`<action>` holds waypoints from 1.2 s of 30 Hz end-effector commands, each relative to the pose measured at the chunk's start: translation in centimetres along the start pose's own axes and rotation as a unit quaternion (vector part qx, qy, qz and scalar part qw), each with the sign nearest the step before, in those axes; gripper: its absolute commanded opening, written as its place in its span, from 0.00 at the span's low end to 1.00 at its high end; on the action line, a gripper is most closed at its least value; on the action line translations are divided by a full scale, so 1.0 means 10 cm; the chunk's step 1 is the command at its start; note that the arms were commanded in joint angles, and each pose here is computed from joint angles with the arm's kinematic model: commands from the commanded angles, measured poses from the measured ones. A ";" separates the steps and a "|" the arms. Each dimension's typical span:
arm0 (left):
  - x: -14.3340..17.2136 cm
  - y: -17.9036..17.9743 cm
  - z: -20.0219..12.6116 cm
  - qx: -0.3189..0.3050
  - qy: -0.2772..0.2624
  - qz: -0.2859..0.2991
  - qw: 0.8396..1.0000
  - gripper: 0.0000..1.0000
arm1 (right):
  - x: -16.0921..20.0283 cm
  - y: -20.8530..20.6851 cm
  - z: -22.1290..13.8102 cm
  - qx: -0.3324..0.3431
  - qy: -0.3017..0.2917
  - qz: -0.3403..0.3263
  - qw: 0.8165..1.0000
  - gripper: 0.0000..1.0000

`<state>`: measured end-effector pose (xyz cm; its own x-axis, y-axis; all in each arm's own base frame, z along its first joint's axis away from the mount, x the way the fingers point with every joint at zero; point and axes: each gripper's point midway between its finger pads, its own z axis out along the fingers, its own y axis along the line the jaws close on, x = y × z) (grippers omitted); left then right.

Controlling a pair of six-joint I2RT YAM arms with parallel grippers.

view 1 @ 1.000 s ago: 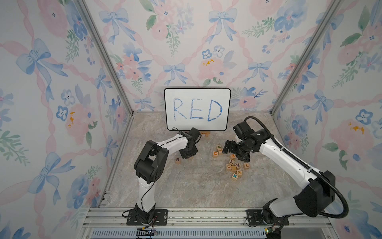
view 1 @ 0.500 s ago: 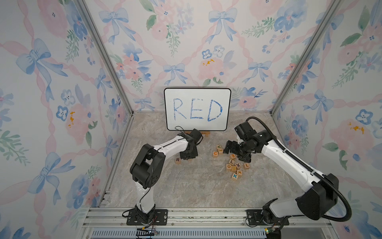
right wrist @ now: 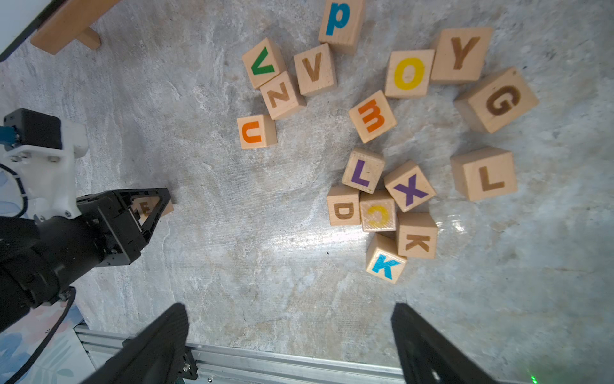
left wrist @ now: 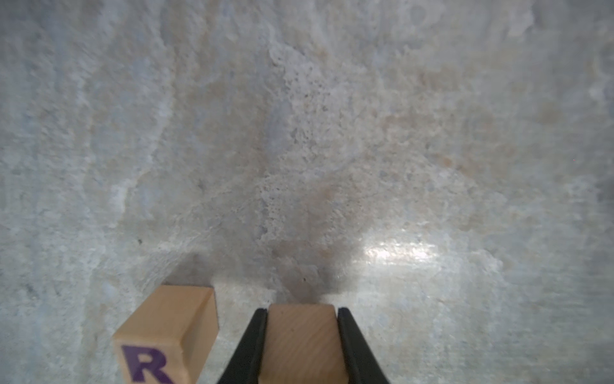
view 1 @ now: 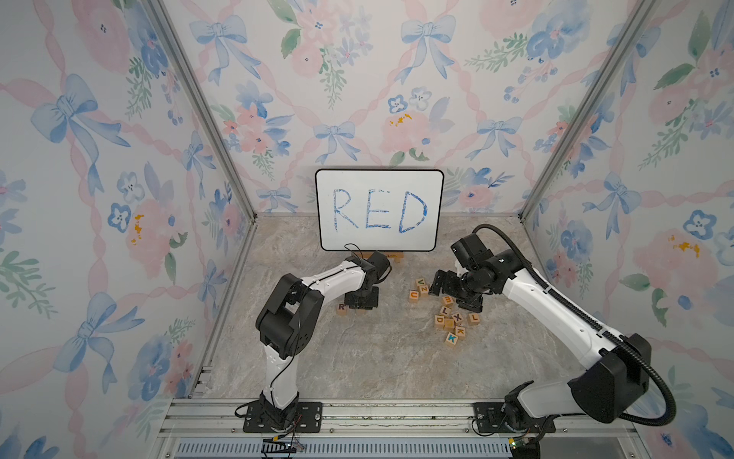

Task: Assemble the uppercase word "red" with letter blocks
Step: Place the letter block at the center of the board.

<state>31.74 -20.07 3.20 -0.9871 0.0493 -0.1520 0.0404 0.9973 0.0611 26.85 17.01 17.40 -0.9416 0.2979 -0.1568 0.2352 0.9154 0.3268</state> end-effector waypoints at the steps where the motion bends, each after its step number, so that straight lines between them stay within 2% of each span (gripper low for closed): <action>1: 0.04 0.01 0.05 -0.016 0.012 0.019 1.000 0.23 | 0.02 -0.03 -0.04 0.005 0.004 0.001 1.000 0.97; 8: 0.09 -0.03 0.12 -0.010 0.026 0.019 0.999 0.27 | 0.04 -0.05 -0.03 0.009 0.007 -0.001 1.000 0.97; 12: 0.09 -0.01 0.12 -0.013 0.025 0.018 0.999 0.44 | 0.06 -0.06 -0.03 0.009 0.007 -0.001 1.000 0.97; 15: 0.09 0.01 0.09 -0.015 0.020 0.018 1.000 0.52 | 0.07 -0.08 -0.02 0.010 0.007 0.001 1.000 0.97; 20: 0.09 0.04 0.05 -0.017 0.014 0.013 1.000 0.52 | 0.07 -0.08 -0.01 0.008 0.007 0.003 1.000 0.97; 24: 0.04 0.06 -0.04 -0.019 -0.001 0.012 1.000 0.60 | 0.08 -0.08 -0.02 0.006 0.006 0.002 1.000 0.97; 27: 0.01 0.07 -0.10 -0.018 -0.011 0.009 1.000 0.61 | 0.09 -0.08 -0.02 0.007 0.005 0.002 1.000 0.97; 36: -0.27 0.09 -0.48 -0.015 -0.075 -0.006 0.997 0.65 | 0.11 -0.06 0.00 0.015 0.008 -0.006 1.000 0.97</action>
<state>32.89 -19.72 5.66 -0.9704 0.0562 -0.2347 0.0366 0.9955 0.0872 26.36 17.10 17.28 -0.9451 0.2883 -0.1538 0.2276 0.9186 0.3231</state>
